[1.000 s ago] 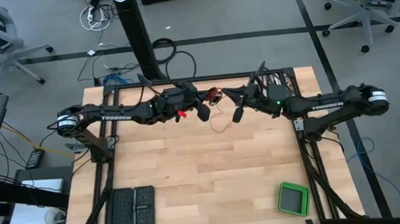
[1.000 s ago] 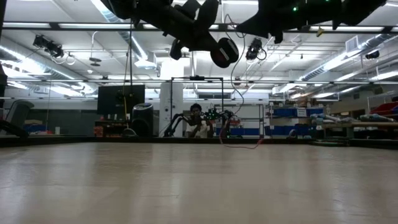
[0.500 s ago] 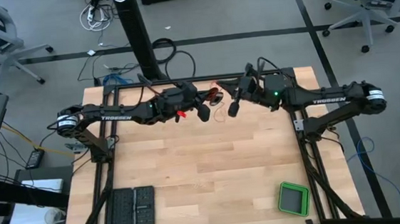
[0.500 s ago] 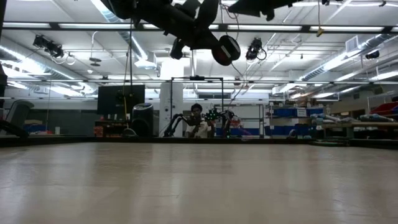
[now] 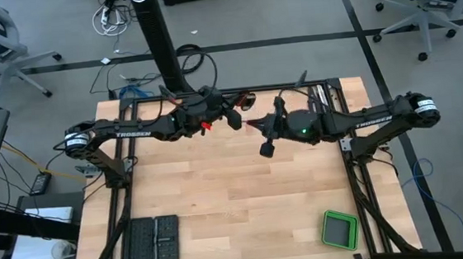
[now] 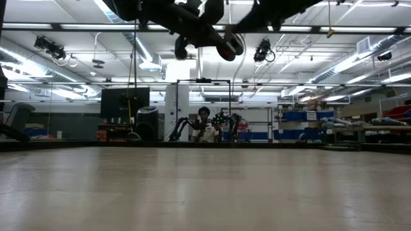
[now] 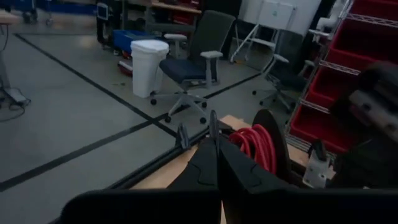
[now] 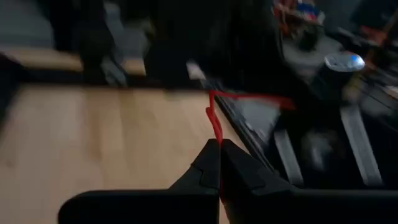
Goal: Coil cords
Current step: Coil the red wire cable onto the black spool
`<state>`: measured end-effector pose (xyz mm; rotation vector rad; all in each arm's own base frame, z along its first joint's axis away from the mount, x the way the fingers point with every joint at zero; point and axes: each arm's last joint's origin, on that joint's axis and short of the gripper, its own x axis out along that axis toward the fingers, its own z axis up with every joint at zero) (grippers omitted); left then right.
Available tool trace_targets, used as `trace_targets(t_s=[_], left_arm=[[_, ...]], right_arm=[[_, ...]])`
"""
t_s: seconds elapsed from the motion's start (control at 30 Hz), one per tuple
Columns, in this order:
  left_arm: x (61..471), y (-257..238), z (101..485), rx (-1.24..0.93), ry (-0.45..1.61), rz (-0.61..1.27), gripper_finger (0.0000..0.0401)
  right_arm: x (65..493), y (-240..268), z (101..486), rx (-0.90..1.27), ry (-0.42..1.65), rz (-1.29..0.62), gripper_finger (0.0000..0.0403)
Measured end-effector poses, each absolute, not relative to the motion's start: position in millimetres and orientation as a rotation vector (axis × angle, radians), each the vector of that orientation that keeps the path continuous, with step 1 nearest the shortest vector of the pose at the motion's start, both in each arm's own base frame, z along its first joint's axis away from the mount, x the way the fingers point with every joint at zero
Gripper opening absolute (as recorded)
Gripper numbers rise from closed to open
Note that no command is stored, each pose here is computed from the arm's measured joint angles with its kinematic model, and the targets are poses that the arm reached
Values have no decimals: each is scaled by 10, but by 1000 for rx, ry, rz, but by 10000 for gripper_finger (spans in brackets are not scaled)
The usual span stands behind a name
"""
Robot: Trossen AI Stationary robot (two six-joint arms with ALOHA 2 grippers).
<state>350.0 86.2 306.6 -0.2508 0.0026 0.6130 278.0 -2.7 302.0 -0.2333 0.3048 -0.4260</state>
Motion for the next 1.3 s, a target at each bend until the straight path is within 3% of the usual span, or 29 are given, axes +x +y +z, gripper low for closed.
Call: trace_targets(t_s=[0.3,0.57,0.77,1.07,1.3], left_arm=[[3431,885,3224,-240,-78,597,1],[3479,749,3158,-225,36,270,1],[3553,617,2931,-121,158,163,1],[3590,639,2671,-25,315,157,1],[3565,745,2553,27,414,259,1]], right_arm=[[2631,92,2899,-254,478,-468,0],[2494,33,2769,-299,647,-594,8],[2390,-8,2496,-289,757,-602,7],[2249,-71,2205,-274,783,-683,7],[2225,-167,2111,-269,788,-692,7]])
